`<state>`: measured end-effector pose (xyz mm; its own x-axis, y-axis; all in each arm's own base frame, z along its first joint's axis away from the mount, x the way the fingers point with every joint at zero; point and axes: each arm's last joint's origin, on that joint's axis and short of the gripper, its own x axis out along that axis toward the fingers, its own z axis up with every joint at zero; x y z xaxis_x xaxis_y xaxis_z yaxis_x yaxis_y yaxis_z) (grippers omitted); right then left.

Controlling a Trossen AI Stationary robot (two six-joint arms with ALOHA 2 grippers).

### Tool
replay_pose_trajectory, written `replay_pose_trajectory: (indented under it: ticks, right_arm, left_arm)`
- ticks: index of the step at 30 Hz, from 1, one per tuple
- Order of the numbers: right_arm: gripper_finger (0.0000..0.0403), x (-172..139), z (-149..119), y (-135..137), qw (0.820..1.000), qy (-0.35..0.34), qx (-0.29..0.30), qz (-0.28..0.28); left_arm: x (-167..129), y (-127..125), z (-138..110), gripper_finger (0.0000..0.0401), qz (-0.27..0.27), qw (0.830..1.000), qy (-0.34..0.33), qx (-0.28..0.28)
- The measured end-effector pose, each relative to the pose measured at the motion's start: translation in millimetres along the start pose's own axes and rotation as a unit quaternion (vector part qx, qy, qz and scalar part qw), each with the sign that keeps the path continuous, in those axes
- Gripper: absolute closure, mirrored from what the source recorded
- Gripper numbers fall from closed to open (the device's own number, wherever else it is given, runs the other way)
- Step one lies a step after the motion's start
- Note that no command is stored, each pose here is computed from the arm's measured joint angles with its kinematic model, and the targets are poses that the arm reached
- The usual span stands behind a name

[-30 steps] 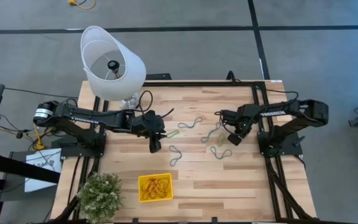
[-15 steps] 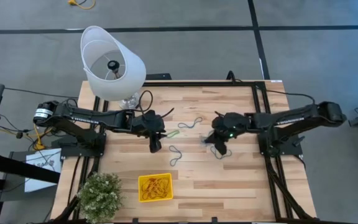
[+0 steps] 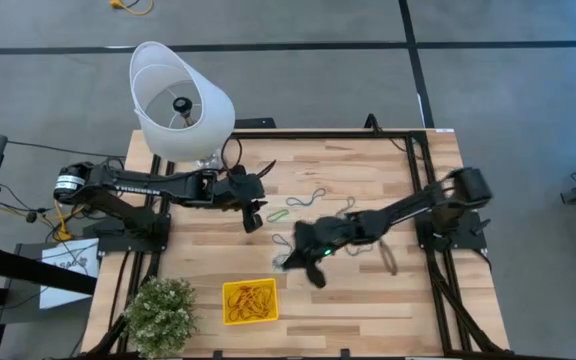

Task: Pick and place items into bin
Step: Put the blue rubber band into the yellow bin

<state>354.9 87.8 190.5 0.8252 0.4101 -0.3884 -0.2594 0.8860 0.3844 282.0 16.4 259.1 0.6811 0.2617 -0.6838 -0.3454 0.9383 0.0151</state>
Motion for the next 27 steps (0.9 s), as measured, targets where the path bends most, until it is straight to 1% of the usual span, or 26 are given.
replay_pose_trajectory:
  ticks: [3, 5, 9, 13, 18, 20, 22, 25, 27]
  right_arm:
    - [0.0403, 31.4, 8.2, 6.9, 0.999, 0.023, -0.016, 0.045]
    - [0.0403, 49.7, 10.8, 8.9, 0.997, 0.044, -0.024, 0.062]
    - [0.0403, 75.4, 12.5, 6.3, 0.994, 0.095, -0.015, 0.060]
    - [0.0403, 93.5, 10.4, 3.2, 0.991, 0.120, -0.008, 0.055]
    - [0.0392, 106.5, 6.6, 1.5, 0.988, 0.149, 0.000, 0.049]
    - [0.0381, 105.5, 4.0, 0.8, 0.982, 0.181, -0.011, 0.041]
    - [0.0368, 104.2, 3.3, 1.5, 0.979, 0.200, -0.031, 0.032]
    - [0.0348, 101.0, 2.3, 0.9, 0.977, 0.212, -0.038, 0.001]
    - [0.0339, 98.2, 6.6, 2.9, 0.978, 0.205, -0.041, 0.001]
  left_arm:
    - [0.2, 1.0, -0.8, 0.0318, 0.003, 1.000, 0.005, 0.000]
    - [0.1, 1.2, -0.9, 0.0318, 0.008, 1.000, 0.004, 0.002]
    - [0.1, 1.2, -1.1, 0.0318, 0.009, 1.000, 0.005, -0.002]
    - [0.1, 1.3, -1.3, 0.0318, 0.010, 1.000, 0.006, -0.002]
    - [0.1, 1.4, -2.1, 0.0318, 0.011, 1.000, 0.010, -0.003]
    - [0.0, 1.5, -2.8, 0.0318, 0.012, 1.000, 0.013, -0.002]
    - [0.0, 1.6, -3.1, 0.0318, 0.012, 1.000, 0.015, -0.002]
    - [0.0, 1.6, -3.1, 0.0318, 0.012, 1.000, 0.015, -0.002]
    - [0.0, 1.6, -3.1, 0.0318, 0.012, 1.000, 0.015, -0.003]
